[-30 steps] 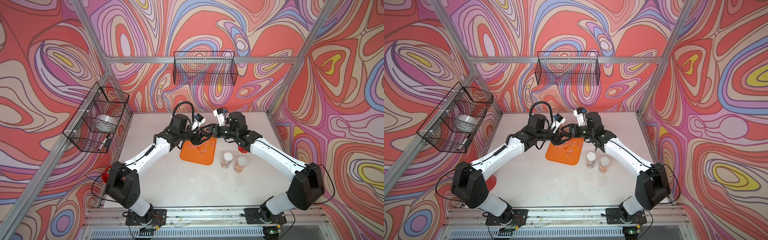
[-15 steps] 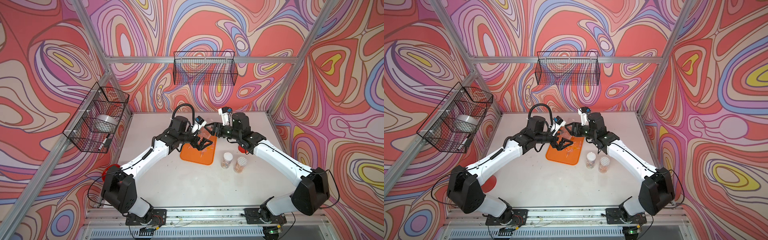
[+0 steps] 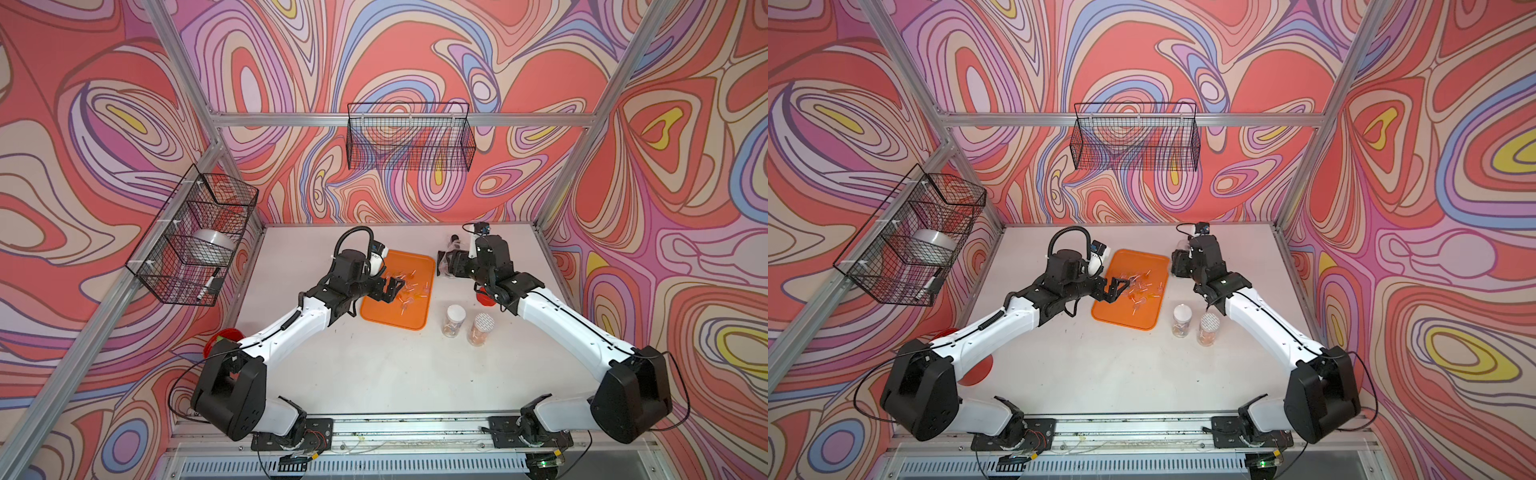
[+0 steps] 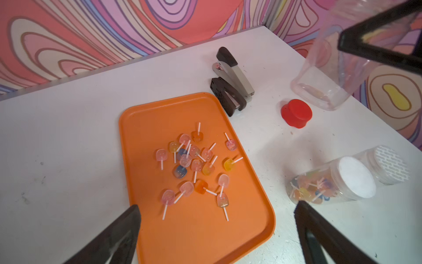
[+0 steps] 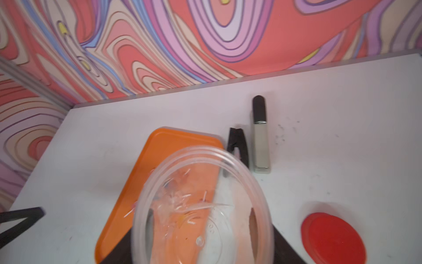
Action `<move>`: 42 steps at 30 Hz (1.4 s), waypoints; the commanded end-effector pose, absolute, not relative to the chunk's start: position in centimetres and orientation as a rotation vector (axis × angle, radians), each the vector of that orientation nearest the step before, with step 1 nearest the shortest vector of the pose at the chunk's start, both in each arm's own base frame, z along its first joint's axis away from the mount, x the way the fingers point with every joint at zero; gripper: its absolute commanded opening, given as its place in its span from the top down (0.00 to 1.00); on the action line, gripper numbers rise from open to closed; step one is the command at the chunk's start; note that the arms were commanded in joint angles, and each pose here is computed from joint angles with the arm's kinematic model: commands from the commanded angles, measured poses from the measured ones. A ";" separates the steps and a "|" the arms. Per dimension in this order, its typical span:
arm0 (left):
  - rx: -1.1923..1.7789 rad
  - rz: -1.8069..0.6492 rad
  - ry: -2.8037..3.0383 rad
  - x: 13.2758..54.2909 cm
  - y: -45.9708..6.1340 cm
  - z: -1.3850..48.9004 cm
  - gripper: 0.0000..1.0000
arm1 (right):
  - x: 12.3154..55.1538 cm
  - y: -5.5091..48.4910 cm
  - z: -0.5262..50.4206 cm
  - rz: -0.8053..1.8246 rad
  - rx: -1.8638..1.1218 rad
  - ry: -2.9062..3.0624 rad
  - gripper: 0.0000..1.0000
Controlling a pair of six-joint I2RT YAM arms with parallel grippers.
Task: Pour the candies out of the jar
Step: Place the jar at the center of the board.
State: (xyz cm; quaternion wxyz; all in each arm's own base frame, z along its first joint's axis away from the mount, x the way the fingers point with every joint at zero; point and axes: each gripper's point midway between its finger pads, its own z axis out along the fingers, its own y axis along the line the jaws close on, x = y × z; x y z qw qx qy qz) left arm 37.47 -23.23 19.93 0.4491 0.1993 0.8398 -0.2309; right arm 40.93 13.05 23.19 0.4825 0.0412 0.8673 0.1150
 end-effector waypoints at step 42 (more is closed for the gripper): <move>0.292 -0.632 2.069 39.8 -22.0 21.3 0.05 | 34.3 -8.2 9.4 -0.363 1.022 2.111 0.30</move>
